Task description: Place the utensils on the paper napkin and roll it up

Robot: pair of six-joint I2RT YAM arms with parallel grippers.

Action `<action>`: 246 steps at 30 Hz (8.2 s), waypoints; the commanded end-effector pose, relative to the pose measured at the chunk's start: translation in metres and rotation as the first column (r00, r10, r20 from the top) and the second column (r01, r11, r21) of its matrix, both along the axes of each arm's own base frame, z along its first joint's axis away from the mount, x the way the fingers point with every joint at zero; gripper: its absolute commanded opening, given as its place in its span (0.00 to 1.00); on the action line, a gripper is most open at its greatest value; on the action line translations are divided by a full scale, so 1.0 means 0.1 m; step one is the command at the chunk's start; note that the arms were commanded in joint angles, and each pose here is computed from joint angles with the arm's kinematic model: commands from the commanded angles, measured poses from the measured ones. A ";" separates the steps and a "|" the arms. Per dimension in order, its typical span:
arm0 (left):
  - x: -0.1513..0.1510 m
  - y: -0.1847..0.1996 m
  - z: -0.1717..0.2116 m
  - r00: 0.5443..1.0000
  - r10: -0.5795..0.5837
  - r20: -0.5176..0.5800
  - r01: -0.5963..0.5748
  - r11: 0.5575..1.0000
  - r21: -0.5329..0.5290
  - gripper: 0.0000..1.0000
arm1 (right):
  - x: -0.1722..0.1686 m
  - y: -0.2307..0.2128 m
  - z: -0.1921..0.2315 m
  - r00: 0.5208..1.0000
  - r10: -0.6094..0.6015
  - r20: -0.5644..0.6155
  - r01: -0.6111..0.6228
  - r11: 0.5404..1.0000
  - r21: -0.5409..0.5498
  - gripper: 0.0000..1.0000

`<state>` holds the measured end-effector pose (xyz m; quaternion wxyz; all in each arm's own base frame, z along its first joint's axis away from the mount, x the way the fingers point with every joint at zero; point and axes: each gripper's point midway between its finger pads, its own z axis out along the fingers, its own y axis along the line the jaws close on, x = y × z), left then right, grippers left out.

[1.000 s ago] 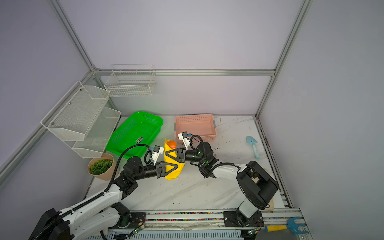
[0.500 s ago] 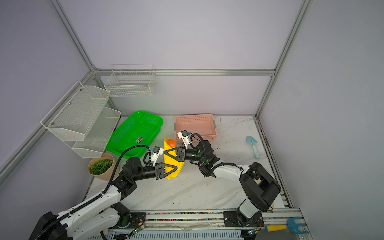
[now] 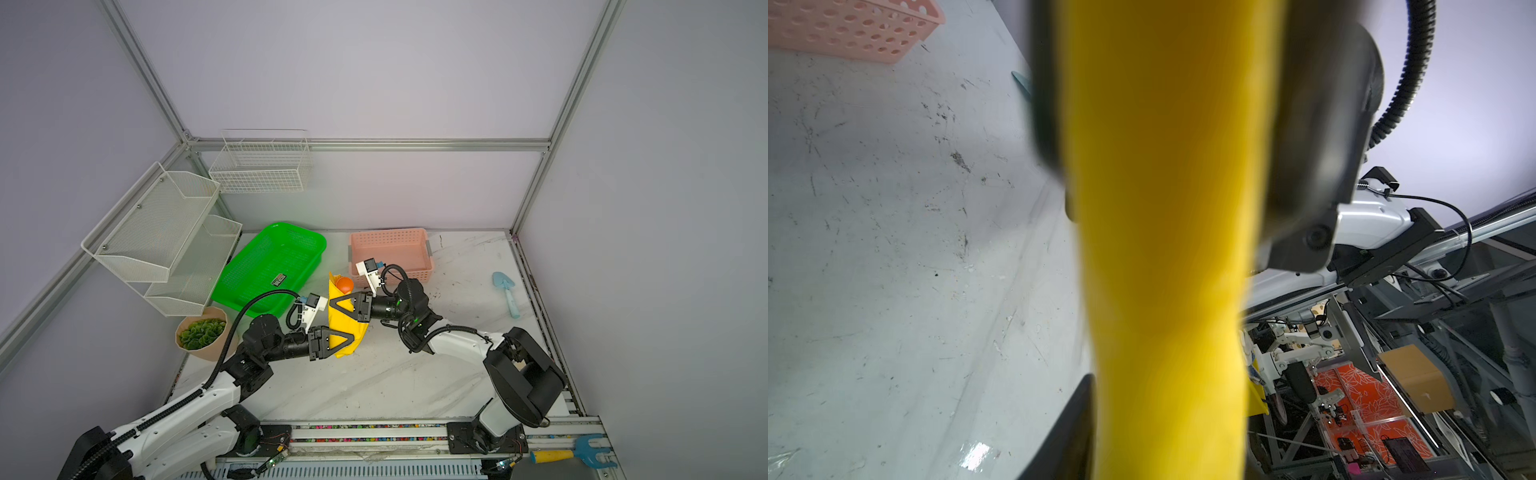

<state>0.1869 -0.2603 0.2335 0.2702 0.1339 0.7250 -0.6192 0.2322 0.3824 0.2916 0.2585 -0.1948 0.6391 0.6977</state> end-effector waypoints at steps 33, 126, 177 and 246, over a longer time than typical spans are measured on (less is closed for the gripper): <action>-0.10 0.14 0.20 0.995 0.042 0.090 -0.044 0.999 0.021 0.55 | 0.00 -0.05 0.47 0.993 -0.021 0.118 0.017 0.999 0.039 0.00; 0.40 0.23 1.12 0.925 0.204 0.321 -0.183 0.979 -0.094 0.04 | -0.61 -0.34 0.58 0.975 -0.027 0.219 0.088 0.958 -0.273 0.86; 0.34 0.17 1.31 0.940 0.167 0.297 -0.105 0.972 -0.212 0.05 | -0.52 -0.18 0.31 0.969 0.007 0.247 0.041 0.981 -0.190 0.21; 0.37 0.32 2.04 0.887 0.209 0.411 -0.101 0.958 -0.268 0.17 | -0.73 -0.17 0.24 0.970 0.128 0.207 -0.089 0.978 -0.187 0.00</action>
